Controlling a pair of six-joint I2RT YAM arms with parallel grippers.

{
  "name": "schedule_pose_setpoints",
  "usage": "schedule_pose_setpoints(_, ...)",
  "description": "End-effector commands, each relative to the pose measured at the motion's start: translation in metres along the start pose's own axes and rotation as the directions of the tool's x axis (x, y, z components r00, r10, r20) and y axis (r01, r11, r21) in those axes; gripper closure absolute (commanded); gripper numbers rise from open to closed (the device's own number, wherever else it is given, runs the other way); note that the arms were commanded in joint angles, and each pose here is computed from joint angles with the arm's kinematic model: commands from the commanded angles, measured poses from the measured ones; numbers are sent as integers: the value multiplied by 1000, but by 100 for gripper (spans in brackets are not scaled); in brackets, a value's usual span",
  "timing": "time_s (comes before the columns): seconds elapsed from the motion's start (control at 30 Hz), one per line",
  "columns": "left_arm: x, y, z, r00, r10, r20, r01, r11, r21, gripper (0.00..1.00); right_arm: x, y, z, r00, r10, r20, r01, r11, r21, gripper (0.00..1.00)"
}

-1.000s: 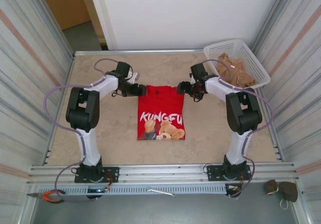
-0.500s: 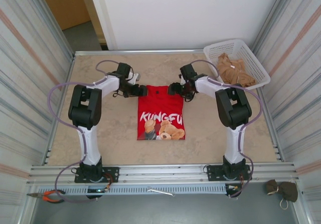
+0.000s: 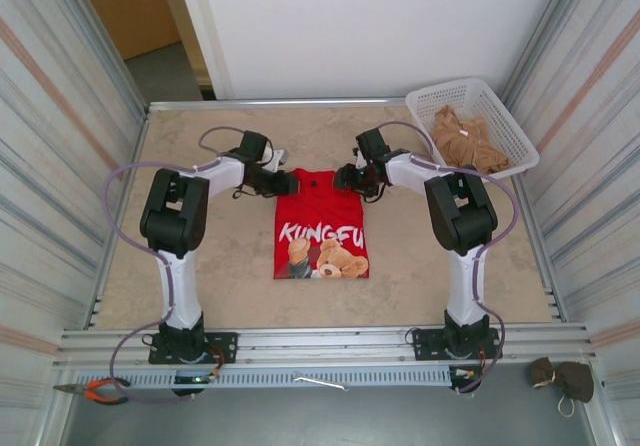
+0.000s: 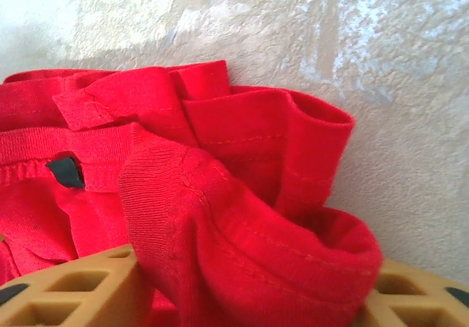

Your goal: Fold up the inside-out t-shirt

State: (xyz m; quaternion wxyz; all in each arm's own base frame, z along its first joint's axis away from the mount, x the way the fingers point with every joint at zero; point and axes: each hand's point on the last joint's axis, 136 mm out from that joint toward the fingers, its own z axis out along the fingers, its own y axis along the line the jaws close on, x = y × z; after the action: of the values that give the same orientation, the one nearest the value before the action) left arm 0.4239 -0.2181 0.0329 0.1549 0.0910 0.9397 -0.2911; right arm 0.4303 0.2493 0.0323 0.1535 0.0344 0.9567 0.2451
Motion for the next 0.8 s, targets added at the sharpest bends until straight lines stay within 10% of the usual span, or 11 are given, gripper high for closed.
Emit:
schedule_pose_setpoints(0.0, 10, -1, 3, 999, -29, -13, 29, 999, 16, 60, 3, -4, 14, 999, 31, -24, -32, 999, -16, 52)
schedule_pose_setpoints(0.37, 17, 10, 20, 997, -82, -18, 82, 997, 12, 77, 4, -9, 20, 993, 104, -47, -108, 989, -99, 99)
schedule_pose_setpoints(0.47, 13, 8, 24, 995, -100, -22, 101, 993, 64, 100, -1, -2, 13, 994, 103, -48, -109, 983, -148, 100)
schedule_pose_setpoints(0.77, -17, -18, -50, 979, -101, 179, 74, 986, 150, 100, -12, 14, -52, 987, 147, 58, -126, 956, -264, 100)
